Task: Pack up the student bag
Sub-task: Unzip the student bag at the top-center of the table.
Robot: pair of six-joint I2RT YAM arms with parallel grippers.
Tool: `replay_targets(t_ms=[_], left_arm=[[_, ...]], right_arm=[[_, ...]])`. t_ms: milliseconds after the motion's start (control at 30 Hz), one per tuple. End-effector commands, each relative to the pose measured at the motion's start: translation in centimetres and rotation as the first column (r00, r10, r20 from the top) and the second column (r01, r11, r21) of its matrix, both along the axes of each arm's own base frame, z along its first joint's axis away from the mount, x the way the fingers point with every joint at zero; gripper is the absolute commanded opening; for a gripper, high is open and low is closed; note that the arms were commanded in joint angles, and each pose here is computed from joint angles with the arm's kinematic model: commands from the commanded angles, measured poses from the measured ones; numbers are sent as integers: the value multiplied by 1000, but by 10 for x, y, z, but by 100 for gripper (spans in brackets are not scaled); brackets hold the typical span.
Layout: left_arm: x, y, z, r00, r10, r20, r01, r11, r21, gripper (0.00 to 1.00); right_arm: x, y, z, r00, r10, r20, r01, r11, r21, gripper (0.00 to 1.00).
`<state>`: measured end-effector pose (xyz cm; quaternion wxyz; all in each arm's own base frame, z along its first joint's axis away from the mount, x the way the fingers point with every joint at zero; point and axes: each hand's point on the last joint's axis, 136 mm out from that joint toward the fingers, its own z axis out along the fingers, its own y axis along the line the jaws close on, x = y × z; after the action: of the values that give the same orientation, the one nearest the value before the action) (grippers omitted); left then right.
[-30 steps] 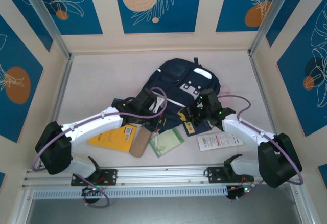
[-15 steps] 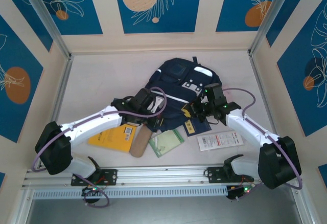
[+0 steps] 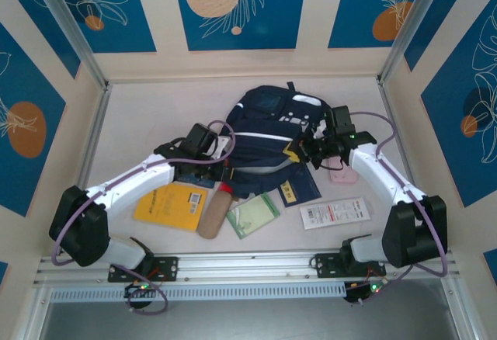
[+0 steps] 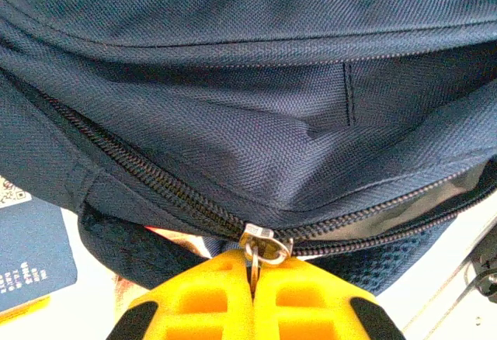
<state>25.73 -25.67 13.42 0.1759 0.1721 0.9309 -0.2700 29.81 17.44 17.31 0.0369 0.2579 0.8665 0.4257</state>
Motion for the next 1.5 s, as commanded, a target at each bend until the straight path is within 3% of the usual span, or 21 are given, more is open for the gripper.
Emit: replay_targets(t_ms=[0,167,200,333,433,533,800,1133,1467], left_arm=[[-6,3,-1,999,-3,-41,2,1000,-21,0],[-28,-48,26,985,-171,7,171,981,-92,0],[-34,-59,29,979,-202,8,202,974,-100,0],[-43,-95,33,973,-229,17,229,963,-142,0],[-42,-113,38,976,-216,24,217,960,-177,0],[-39,-122,43,977,-207,45,212,961,-175,0],[-33,-132,43,979,-195,60,202,965,-167,0],[-37,-141,39,978,-201,61,208,965,-159,0],[-41,-146,41,972,-218,87,230,960,-161,0]], right_arm=[[20,-9,23,990,54,130,-48,998,-44,0],[48,-10,36,985,68,156,-57,996,-75,8],[55,-13,37,986,55,155,-42,996,-81,17],[60,-29,37,991,-20,130,35,992,-121,70],[44,-39,39,991,-60,122,82,981,-177,82],[21,-49,37,990,-115,84,130,968,-215,80],[-35,-47,35,981,-190,24,191,963,-189,57],[-56,7,-3,971,-142,-194,132,989,-65,69],[-52,10,-40,929,-204,-308,175,977,-119,56]])
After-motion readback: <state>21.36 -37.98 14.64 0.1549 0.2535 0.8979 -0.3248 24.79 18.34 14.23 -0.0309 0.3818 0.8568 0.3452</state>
